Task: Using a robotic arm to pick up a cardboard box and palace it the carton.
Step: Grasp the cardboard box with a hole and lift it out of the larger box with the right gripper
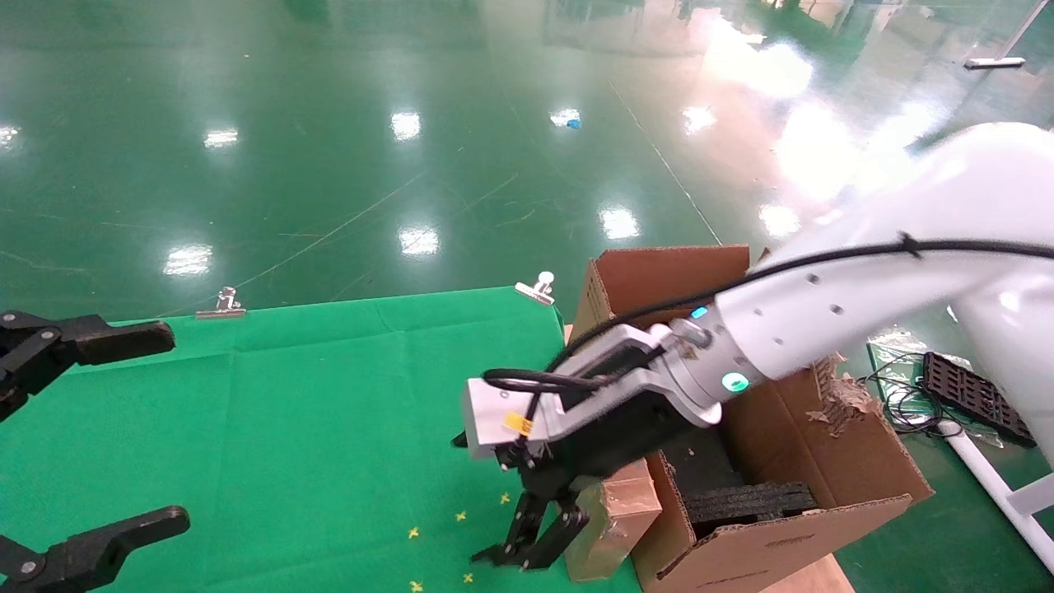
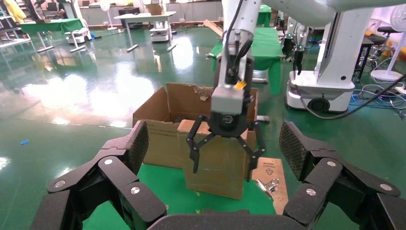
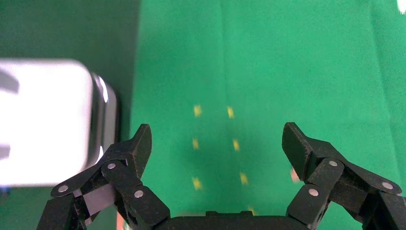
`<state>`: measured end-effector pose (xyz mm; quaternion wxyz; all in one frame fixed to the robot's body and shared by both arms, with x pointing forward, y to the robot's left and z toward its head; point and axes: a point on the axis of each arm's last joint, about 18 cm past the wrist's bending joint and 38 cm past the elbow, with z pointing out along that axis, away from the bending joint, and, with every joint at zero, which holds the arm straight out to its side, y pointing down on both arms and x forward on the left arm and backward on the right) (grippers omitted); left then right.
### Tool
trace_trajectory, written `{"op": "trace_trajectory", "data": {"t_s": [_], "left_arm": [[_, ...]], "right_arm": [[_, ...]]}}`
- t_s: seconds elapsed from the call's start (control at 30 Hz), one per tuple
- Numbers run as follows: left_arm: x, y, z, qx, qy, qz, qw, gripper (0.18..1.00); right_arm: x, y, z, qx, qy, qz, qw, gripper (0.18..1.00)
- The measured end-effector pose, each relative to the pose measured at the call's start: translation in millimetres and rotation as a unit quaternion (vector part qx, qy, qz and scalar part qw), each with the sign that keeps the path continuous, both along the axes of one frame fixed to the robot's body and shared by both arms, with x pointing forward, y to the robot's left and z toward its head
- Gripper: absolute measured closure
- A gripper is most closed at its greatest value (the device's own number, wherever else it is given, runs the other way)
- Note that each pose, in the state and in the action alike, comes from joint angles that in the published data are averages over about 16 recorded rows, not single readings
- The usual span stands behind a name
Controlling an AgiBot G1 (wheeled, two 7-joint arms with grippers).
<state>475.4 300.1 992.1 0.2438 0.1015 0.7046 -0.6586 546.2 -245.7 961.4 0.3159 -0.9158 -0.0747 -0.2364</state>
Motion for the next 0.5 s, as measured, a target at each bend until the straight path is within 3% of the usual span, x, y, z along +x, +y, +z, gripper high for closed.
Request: {"op": "trace_trajectory", "data": {"t_s": [0.23,0.5], "left_arm": [[0.0,0.0,0.0,0.0,0.0,0.0,1.0,0.184],[0.0,0.0,0.0,0.0,0.0,0.0,1.0,0.184]], "right_arm": [[11.0,0.4,23.8,-0.091,-0.017,-0.058,0.994,0.178],[8.1,-9.9,58.0,-0.174,-0.03,-0.128,0.976,0.178]]}}
